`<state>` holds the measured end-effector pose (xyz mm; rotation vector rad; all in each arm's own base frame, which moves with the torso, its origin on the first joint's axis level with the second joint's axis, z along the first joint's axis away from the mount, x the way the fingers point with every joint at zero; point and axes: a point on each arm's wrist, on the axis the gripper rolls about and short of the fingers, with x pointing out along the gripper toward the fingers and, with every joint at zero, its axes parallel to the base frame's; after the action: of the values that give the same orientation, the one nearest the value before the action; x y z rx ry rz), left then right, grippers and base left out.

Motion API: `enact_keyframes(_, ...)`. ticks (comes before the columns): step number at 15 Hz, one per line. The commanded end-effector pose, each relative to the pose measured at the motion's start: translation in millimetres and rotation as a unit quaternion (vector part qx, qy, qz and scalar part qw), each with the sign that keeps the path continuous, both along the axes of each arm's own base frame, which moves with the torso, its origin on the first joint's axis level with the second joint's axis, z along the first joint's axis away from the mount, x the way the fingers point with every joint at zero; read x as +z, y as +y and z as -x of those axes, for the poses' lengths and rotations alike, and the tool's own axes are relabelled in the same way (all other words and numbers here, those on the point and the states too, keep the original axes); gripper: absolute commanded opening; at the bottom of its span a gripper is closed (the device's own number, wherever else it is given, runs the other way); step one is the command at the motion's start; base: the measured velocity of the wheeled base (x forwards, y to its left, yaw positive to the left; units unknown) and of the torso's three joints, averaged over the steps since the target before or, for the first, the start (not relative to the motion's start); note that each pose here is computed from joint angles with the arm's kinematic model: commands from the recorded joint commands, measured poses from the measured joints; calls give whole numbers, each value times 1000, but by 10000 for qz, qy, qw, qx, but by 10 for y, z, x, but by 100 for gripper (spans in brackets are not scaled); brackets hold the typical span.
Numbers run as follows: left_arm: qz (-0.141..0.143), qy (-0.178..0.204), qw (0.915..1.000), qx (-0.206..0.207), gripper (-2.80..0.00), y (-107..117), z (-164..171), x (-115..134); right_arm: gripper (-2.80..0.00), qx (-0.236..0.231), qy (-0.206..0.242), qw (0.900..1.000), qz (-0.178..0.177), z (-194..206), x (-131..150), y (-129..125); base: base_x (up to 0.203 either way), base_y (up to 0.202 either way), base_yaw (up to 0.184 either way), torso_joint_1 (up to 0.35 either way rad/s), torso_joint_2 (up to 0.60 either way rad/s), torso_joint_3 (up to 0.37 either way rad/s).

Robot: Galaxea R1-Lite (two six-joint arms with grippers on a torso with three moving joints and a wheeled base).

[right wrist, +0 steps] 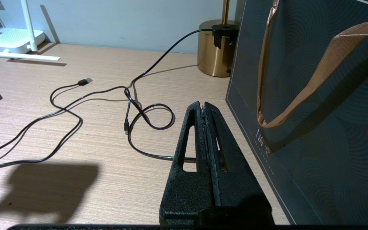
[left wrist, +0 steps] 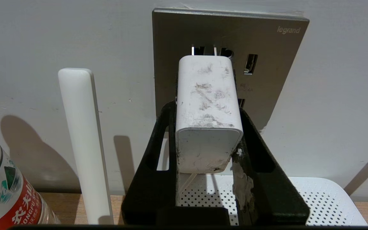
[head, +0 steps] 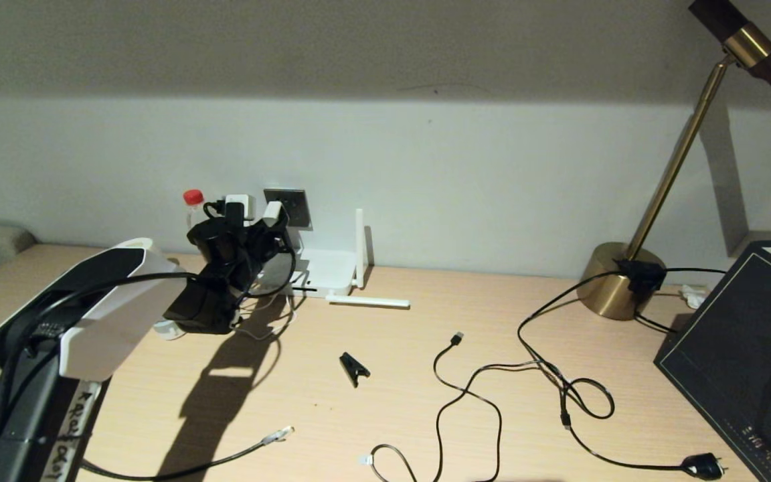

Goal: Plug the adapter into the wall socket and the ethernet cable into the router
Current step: Plug plug into socket

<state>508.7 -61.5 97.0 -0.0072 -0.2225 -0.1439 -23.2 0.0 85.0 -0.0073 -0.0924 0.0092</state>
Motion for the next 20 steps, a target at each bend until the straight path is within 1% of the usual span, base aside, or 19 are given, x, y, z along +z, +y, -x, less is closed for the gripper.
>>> enact_keyframes(1, 7, -38, 10000, -14, -280, -19, 8, 17, -280, 6, 178, 9998, 3, -29, -97, 0, 0, 0, 0, 0, 0, 0)
enact_keyframes(7, 1, -20, 9999, -107, -280, -118, 20, 4, -280, 6, 178, 9998, 3, -29, -97, 0, 0, 0, 0, 0, 0, 0)
enact_keyframes(12, 2, 0, 10000, -96, -280, -104, 9, 38, -280, 6, 178, 9998, 3, -29, -97, 0, 0, 0, 0, 0, 0, 0)
enact_keyframes(16, 2, 0, 10000, -97, -280, -104, 12, 156, -280, 6, 178, 9998, 3, -29, -97, 0, 0, 0, 0, 0, 0, 0)
enact_keyframes(20, -7, -1, 10000, -87, -280, -88, 17, 188, -280, 6, 178, 9998, 3, -29, -97, 0, 0, 0, 0, 0, 0, 0)
